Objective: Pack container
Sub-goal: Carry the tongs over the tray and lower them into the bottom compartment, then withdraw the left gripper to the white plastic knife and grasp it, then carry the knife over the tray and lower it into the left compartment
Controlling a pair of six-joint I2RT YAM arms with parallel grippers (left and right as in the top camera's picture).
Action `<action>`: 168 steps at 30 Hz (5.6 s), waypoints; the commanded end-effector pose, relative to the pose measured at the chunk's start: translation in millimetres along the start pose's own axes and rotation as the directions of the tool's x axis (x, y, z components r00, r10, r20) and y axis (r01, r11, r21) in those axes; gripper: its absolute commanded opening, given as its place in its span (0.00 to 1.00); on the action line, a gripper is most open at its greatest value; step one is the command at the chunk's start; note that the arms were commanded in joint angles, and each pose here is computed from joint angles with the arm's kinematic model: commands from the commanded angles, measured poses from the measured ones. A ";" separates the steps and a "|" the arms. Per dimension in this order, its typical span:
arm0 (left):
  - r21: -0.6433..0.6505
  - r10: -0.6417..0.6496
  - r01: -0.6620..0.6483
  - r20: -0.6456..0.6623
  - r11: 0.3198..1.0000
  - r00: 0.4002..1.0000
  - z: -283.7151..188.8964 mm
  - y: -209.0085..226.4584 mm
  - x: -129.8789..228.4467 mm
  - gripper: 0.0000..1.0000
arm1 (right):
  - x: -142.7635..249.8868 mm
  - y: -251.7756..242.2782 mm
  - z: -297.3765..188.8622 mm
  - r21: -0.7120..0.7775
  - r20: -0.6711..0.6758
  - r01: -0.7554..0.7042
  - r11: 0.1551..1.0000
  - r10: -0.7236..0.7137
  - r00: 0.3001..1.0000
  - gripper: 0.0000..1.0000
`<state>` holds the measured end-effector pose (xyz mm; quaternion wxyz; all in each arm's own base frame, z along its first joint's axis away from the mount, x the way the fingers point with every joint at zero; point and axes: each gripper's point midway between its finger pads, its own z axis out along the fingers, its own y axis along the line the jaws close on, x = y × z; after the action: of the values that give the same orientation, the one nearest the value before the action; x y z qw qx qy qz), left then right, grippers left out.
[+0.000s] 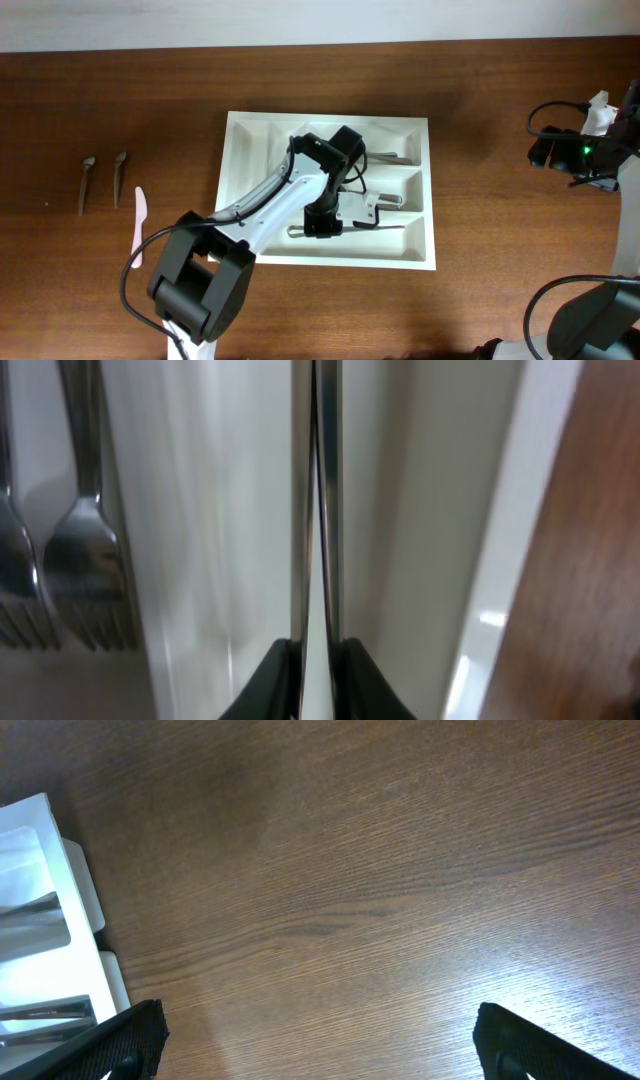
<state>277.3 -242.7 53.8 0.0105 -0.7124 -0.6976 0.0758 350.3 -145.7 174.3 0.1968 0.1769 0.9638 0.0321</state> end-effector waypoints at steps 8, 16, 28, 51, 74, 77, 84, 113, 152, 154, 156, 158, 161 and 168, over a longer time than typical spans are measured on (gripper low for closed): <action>-0.022 -0.098 0.098 -0.010 0.995 0.995 -7.1 6.4 3.5 0.54 | -4.0 1.8 -10.0 -0.008 0.037 -0.009 1.000 0.009 0.999 0.99; -0.326 -0.312 0.311 0.051 0.893 0.949 -102.8 35.6 23.9 0.81 | -4.1 1.8 -10.0 -0.008 0.037 -0.009 1.000 0.009 0.999 0.99; -0.145 -0.806 0.978 0.555 0.151 0.207 -237.0 16.5 246.7 0.99 | -2.6 1.9 -10.0 -0.009 0.031 -0.010 1.000 0.010 0.999 0.99; -0.149 -0.931 0.984 0.337 0.092 0.138 -38.7 6.4 363.8 0.99 | -1.8 1.9 -9.9 -0.009 0.028 -0.010 1.000 0.011 1.000 0.99; -0.087 -0.981 0.982 0.085 0.169 0.176 39.6 -11.3 374.3 1.00 | -3.5 1.6 -9.4 -0.008 0.034 -0.009 1.000 0.010 0.999 0.99; -0.079 -0.982 0.983 0.074 0.168 0.174 42.7 -13.2 374.0 0.90 | -3.4 1.7 -9.4 -0.008 0.033 -0.009 1.000 0.010 0.999 0.99; -0.084 -0.982 0.982 0.070 0.167 0.173 42.8 -13.8 375.2 0.59 | -2.7 1.8 -9.4 -0.009 0.030 -0.010 1.000 0.010 0.999 0.99; -0.088 -0.987 0.990 0.107 0.108 0.117 38.0 -3.0 374.9 0.02 | -0.6 1.9 -9.3 -0.009 0.022 -0.011 1.000 0.011 1.000 0.99; 0.067 -0.858 0.990 0.508 0.127 0.076 -167.8 103.6 83.8 0.02 | -0.7 2.0 -9.3 -0.009 0.022 -0.012 1.000 0.012 1.000 0.99; 0.055 -0.858 0.992 0.509 0.115 0.072 -167.8 104.6 88.1 0.02 | -0.8 2.3 -9.3 -0.011 0.022 -0.011 1.000 0.012 1.000 0.99; 0.055 -0.859 0.993 0.507 0.107 0.065 -168.0 104.9 91.4 0.02 | -1.1 4.6 -9.4 -0.025 0.024 -0.011 1.000 0.012 1.000 0.99; 0.054 -0.864 0.994 0.501 0.098 0.058 -167.4 104.4 95.9 0.02 | -1.1 4.6 -9.4 -0.025 0.024 -0.011 1.000 0.012 1.000 0.99; 0.050 -0.866 0.994 0.496 0.099 0.061 -166.7 103.5 97.7 0.02 | -1.1 4.6 -9.4 -0.025 0.024 -0.011 1.000 0.012 1.000 0.99; 0.023 -0.869 0.990 0.482 0.138 0.110 -164.4 99.7 99.4 0.02 | -1.1 4.6 -9.4 -0.025 0.024 -0.011 1.000 0.012 1.000 0.99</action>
<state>396.1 -133.6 196.5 -0.1926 -0.0429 -0.9764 0.0873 350.3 -143.0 174.2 0.1964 0.1767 0.9636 0.0398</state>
